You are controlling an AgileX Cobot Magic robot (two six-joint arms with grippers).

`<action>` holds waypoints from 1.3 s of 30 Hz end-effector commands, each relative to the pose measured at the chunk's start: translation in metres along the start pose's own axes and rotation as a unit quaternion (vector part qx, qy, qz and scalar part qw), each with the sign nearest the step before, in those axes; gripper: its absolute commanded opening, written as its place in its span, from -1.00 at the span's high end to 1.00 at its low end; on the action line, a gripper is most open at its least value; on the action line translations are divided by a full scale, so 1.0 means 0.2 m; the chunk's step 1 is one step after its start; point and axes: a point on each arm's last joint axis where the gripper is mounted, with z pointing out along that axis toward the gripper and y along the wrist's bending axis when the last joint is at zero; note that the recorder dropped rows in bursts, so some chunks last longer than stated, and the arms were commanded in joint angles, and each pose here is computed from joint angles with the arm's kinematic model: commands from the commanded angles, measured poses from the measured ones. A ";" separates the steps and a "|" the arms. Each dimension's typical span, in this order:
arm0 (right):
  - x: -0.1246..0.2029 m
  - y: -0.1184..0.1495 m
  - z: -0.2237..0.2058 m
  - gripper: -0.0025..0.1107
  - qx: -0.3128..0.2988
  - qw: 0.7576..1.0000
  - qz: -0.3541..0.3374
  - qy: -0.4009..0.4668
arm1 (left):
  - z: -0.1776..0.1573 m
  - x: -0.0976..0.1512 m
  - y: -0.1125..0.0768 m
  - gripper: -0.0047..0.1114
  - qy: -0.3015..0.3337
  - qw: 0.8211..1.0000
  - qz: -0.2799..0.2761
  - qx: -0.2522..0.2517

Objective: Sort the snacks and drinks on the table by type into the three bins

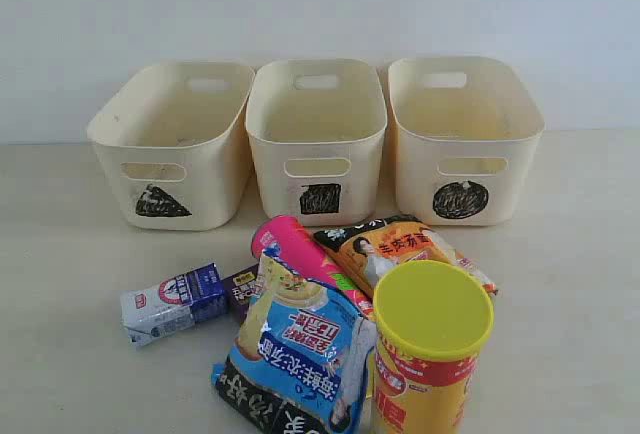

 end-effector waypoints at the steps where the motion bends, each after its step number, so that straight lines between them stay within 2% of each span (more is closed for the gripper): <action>1: 0.00 0.00 0.00 0.96 0.002 1.000 -0.003 -0.005 | 0.00 -0.01 0.00 0.85 -0.008 1.000 -0.003 0.000; 32: -0.01 0.00 0.00 0.96 0.003 1.000 -0.009 -0.008 | 0.00 -0.01 0.00 0.85 -0.008 1.000 -0.003 0.000; 36: -0.04 0.00 0.00 0.96 0.008 0.998 -0.044 -0.041 | 0.00 -0.01 0.00 0.85 -0.008 1.000 -0.003 0.000; 39: -0.11 -0.01 -0.02 0.96 0.015 0.991 -0.042 -0.124 | 0.00 -0.01 0.00 0.85 -0.008 1.000 -0.003 0.000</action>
